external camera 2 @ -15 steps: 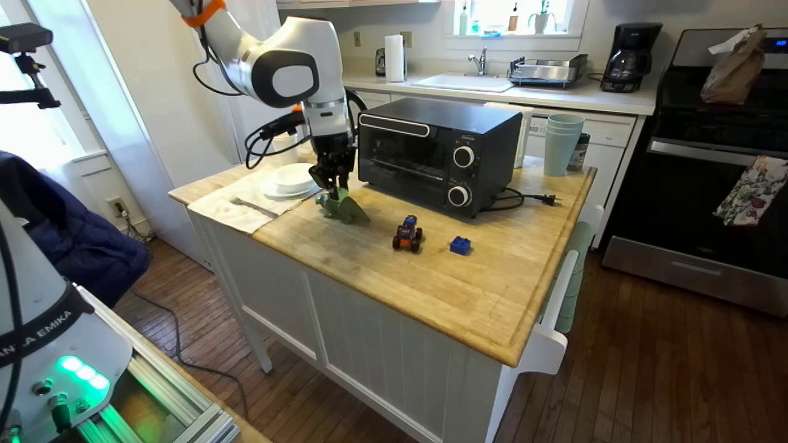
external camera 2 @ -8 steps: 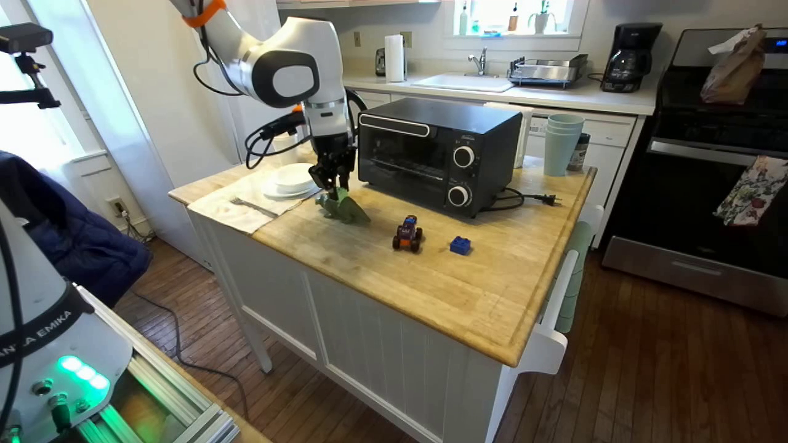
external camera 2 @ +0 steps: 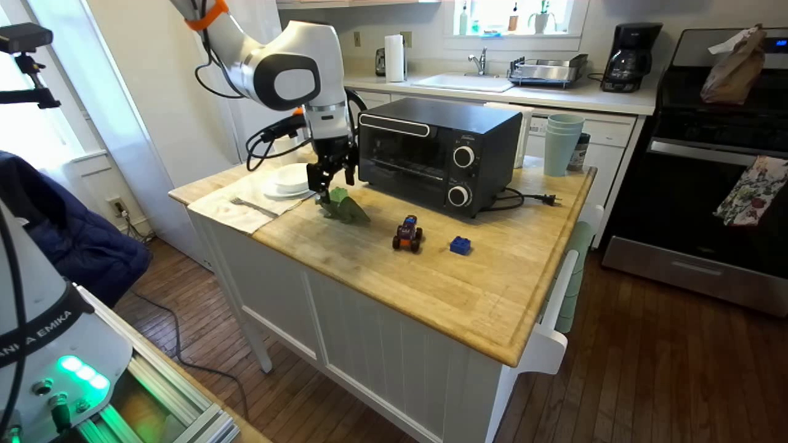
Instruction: Lift the green building block and put it on the dinosaur toy
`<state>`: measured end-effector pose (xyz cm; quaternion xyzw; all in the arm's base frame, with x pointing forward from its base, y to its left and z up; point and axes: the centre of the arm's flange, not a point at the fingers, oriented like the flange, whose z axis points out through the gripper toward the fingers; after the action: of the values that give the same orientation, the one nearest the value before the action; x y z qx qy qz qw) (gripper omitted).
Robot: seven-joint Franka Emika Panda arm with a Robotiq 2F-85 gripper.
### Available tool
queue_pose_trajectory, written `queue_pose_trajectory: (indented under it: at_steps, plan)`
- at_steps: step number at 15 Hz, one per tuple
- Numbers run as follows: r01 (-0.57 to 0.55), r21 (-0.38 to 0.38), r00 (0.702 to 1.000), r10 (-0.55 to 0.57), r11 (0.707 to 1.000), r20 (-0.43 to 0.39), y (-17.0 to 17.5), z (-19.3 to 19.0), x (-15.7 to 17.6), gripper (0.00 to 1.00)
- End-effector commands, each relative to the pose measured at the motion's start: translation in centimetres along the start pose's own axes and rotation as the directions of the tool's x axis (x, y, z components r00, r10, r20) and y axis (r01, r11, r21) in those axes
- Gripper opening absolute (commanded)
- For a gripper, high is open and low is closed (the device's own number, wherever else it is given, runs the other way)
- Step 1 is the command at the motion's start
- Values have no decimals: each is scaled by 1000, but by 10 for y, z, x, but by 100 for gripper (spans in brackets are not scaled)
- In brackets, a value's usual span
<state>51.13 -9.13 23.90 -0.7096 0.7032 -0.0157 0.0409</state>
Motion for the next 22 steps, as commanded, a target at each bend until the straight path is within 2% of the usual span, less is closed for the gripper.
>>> queue_pose_trajectory:
  at_steps: [1,11,17,22]
  plan:
    - [-11,3,1000,11,1000,14,-7,-4,2,100]
    - [25,21,1000,-25,999,10,-6,-18,5,100]
    - [144,47,989,-144,988,10,-5,-31,8,100]
    - [253,82,967,-255,964,14,-4,-46,9,100]
